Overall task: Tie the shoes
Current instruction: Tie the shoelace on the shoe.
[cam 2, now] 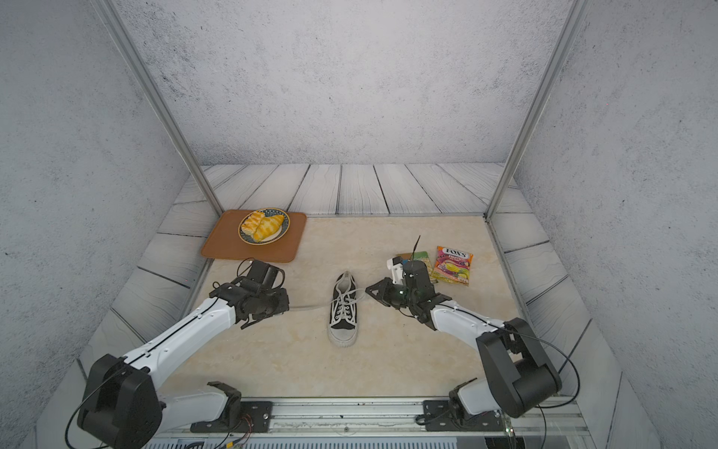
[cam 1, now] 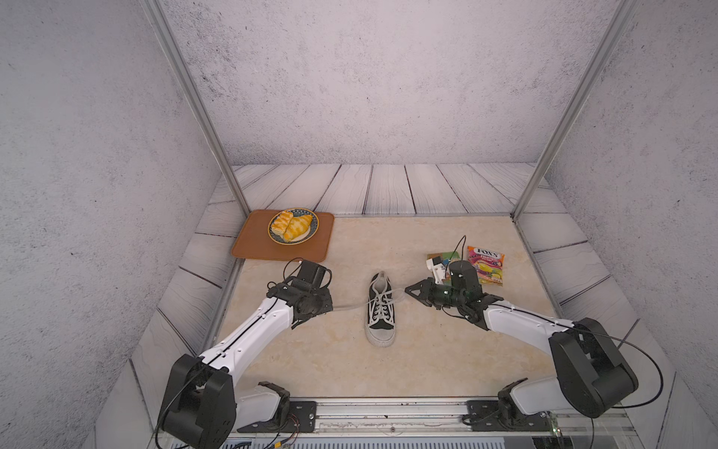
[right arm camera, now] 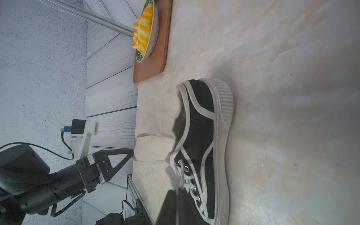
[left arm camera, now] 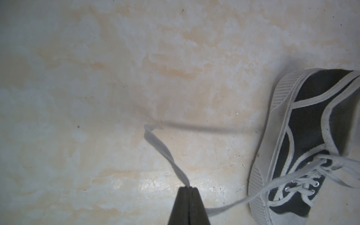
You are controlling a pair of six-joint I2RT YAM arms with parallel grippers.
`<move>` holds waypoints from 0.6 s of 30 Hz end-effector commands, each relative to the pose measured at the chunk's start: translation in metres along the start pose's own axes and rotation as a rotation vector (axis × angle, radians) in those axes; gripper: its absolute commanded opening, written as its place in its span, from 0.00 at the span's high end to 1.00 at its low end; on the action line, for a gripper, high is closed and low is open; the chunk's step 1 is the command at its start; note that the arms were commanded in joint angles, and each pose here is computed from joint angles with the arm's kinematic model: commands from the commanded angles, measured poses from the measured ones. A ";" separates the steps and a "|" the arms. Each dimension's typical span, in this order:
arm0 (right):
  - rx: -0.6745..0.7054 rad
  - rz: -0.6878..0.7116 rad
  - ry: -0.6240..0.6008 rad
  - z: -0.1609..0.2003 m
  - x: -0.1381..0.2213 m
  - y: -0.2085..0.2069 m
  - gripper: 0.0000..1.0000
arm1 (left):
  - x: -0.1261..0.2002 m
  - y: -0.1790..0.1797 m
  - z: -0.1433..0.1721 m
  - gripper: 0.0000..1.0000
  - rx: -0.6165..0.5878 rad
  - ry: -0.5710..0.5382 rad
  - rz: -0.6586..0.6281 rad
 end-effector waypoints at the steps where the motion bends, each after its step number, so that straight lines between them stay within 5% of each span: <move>1: -0.012 -0.031 0.000 -0.001 -0.003 -0.002 0.89 | -0.001 0.002 0.000 1.00 -0.009 0.007 0.002; 9: -0.050 -0.065 -0.017 -0.002 -0.006 -0.003 0.82 | -0.002 0.001 0.001 1.00 -0.008 0.010 0.012; 18: -0.090 -0.089 -0.052 -0.003 -0.006 -0.004 0.85 | -0.002 0.001 0.001 1.00 -0.008 0.012 0.019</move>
Point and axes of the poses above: each gripper's point midway between its finger pads, its own x axis back along the fingers, its own y axis along the line the jaws close on, z = x × y, the point moved 10 cm from there along x, back along the fingers, and after that the axes turned 8 degrees about x, right-handed, at the moved point
